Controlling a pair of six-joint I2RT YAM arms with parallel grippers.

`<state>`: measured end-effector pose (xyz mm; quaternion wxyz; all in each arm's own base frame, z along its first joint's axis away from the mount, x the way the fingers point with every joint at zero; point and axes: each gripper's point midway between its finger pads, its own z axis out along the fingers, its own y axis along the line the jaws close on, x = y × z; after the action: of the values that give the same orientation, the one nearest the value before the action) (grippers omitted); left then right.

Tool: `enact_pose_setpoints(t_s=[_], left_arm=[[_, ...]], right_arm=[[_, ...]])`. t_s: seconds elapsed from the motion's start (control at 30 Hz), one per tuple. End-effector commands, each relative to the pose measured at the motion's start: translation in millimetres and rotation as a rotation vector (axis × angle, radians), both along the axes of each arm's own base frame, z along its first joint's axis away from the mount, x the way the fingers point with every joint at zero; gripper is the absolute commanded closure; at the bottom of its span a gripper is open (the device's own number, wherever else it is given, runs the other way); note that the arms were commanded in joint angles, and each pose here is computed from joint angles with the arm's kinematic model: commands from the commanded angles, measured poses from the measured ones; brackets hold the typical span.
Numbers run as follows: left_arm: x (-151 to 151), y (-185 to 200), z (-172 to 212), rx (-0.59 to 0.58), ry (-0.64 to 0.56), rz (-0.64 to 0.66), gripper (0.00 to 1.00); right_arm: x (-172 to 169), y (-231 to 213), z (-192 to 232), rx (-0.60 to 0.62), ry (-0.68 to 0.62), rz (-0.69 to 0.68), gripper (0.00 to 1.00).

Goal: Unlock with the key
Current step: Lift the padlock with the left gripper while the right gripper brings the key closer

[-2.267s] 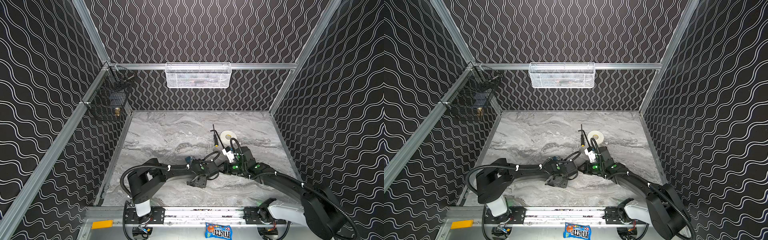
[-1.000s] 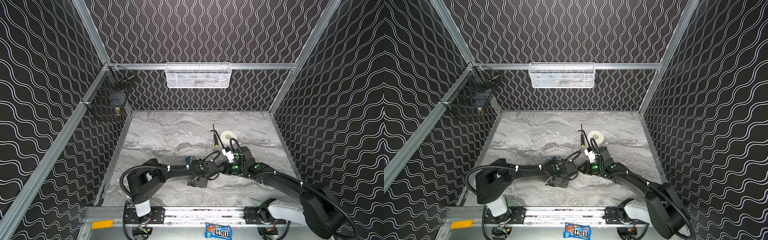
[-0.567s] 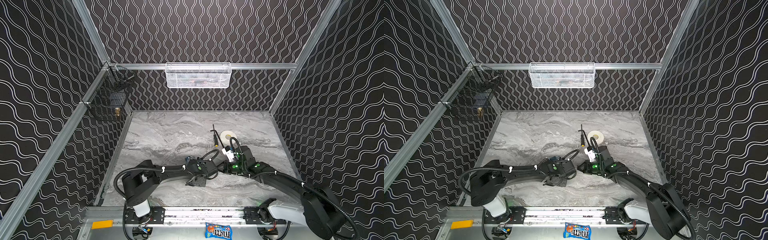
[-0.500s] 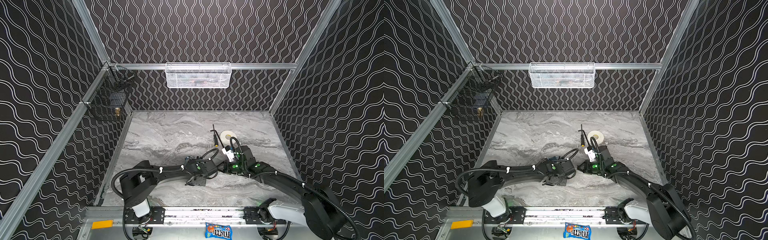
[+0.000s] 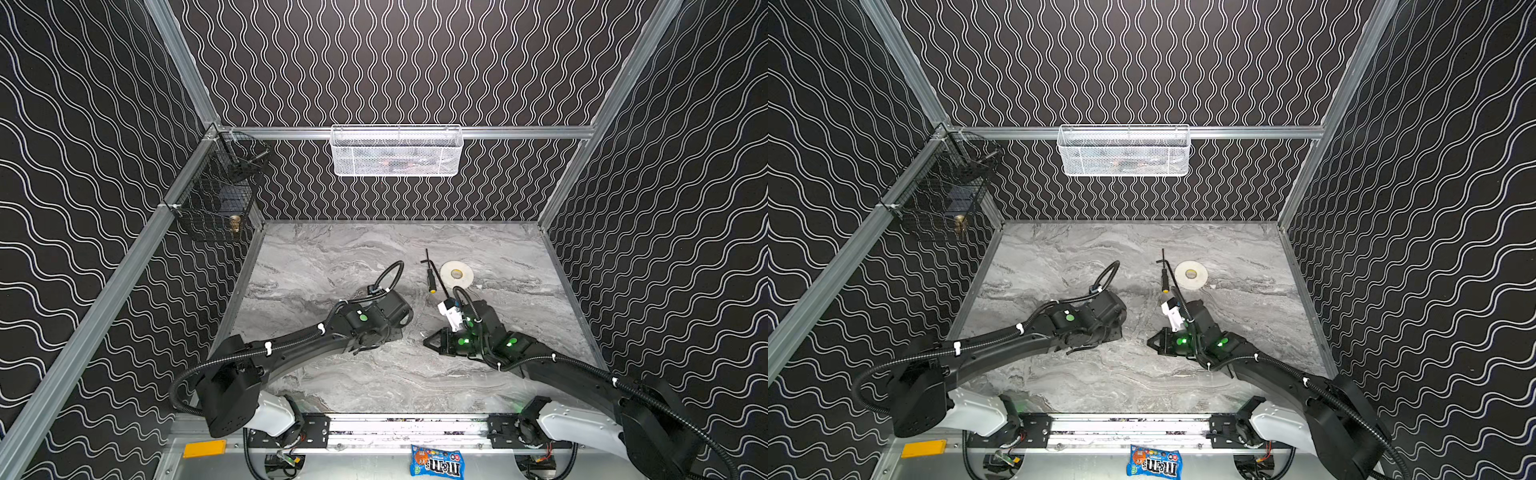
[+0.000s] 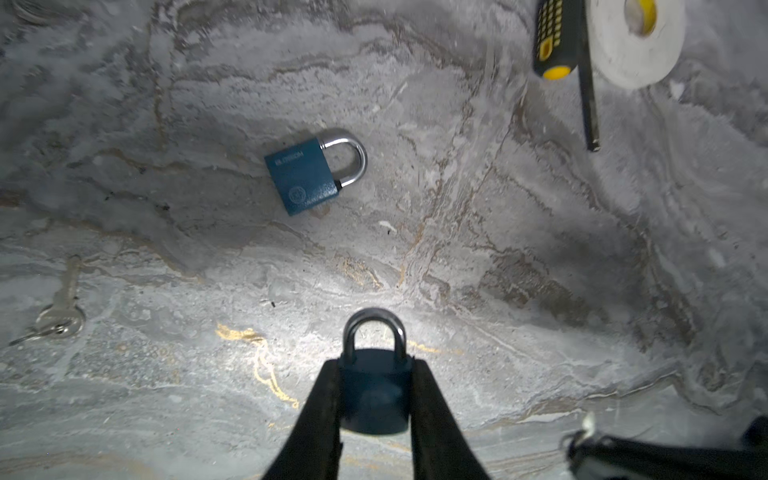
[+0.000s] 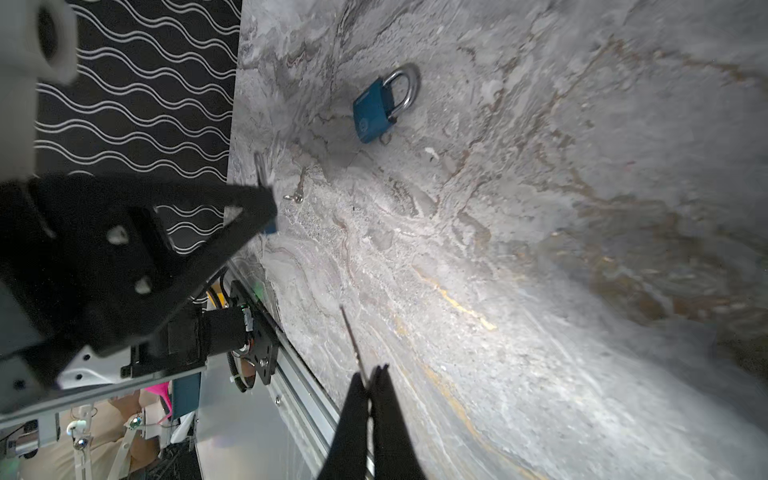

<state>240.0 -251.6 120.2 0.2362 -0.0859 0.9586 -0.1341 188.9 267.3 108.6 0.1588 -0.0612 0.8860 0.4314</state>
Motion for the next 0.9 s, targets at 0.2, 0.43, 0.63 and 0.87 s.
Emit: enact_pose_setpoints(t_s=[0.2,0.43,0.63,0.87], left_arm=[[18.3,-0.1,33.2,-0.169,-0.053,0.152,0.93],[19.2,0.2,40.0,-0.201,-0.056,0.184,0.94],[19.3,6.2,44.3,-0.177,-0.067,0.191,0.95],[19.3,10.3,46.4,-0.162,-0.079,0.194,0.95]], right_arm=[[8.0,45.6,19.5,0.120,-0.084,-0.128,1.00],[11.5,73.4,29.3,0.180,-0.108,-0.153,1.00],[16.6,86.3,34.2,0.176,-0.137,-0.157,1.00],[21.4,90.7,40.1,0.186,-0.150,-0.165,1.00]])
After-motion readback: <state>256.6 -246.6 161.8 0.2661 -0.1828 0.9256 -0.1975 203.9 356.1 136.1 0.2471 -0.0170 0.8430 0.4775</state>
